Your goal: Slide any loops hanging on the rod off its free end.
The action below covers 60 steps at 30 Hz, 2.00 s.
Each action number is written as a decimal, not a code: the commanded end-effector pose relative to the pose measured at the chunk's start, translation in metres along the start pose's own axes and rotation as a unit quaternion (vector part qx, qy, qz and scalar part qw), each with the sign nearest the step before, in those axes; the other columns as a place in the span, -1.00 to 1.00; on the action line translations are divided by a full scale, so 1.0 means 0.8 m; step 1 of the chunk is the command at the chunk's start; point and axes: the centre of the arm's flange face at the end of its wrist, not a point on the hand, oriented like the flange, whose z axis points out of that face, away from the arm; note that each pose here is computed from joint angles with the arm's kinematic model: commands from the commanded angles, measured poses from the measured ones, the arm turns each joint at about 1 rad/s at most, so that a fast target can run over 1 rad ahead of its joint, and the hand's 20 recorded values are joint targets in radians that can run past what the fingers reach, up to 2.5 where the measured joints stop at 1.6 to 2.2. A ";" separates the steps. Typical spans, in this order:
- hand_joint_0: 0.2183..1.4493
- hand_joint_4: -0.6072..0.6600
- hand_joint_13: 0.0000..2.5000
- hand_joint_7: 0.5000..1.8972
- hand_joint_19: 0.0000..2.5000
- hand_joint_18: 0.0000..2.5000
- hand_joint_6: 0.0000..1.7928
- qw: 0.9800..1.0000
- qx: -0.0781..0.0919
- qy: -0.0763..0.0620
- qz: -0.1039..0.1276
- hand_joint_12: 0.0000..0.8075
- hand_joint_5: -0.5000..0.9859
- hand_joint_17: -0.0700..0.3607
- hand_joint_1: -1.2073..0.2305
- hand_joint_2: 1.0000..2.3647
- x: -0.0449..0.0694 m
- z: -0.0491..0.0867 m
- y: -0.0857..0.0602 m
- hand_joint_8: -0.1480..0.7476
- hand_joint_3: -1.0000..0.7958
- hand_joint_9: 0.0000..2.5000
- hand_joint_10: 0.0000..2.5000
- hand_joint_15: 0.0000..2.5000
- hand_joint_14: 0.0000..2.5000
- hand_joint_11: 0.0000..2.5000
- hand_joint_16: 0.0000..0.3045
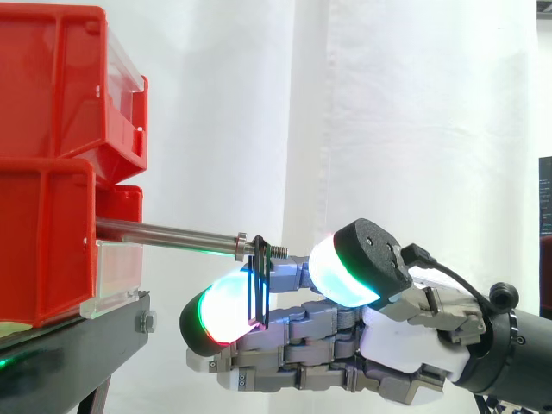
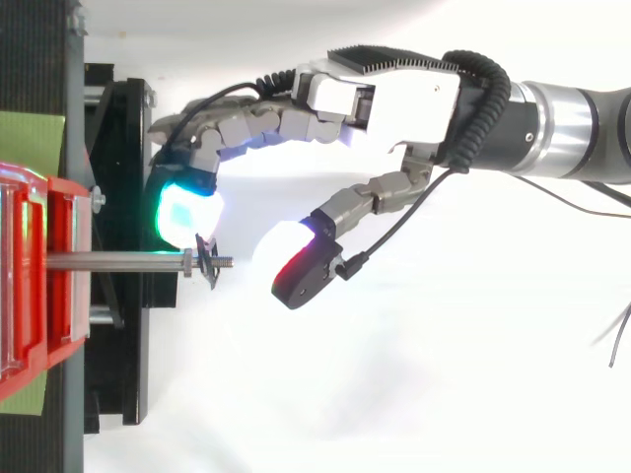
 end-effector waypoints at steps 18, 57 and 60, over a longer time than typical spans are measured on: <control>-0.41 0.45 -0.74 -0.27 -0.95 -0.78 -0.44 1.000 -0.003 -0.003 -0.028 -0.20 -0.48 -0.14 -0.24 -1.00 0.002 0.001 -0.014 -0.08 -0.39 -0.61 -1.00 -1.00 -1.00 -1.00 -0.66; -0.39 0.39 -0.74 -0.03 -0.94 -0.78 -0.44 0.999 -0.027 -0.008 -0.038 -0.20 -0.44 -0.15 -0.09 -0.99 0.014 0.012 -0.020 -0.08 -0.37 -0.60 -1.00 -1.00 -1.00 -1.00 -0.67; -0.39 0.40 -0.74 -0.03 -0.93 -0.78 -0.44 0.999 -0.028 -0.007 -0.037 -0.20 -0.44 -0.15 -0.08 -0.99 0.010 0.015 -0.019 -0.08 -0.37 -0.59 -1.00 -1.00 -1.00 -1.00 -0.67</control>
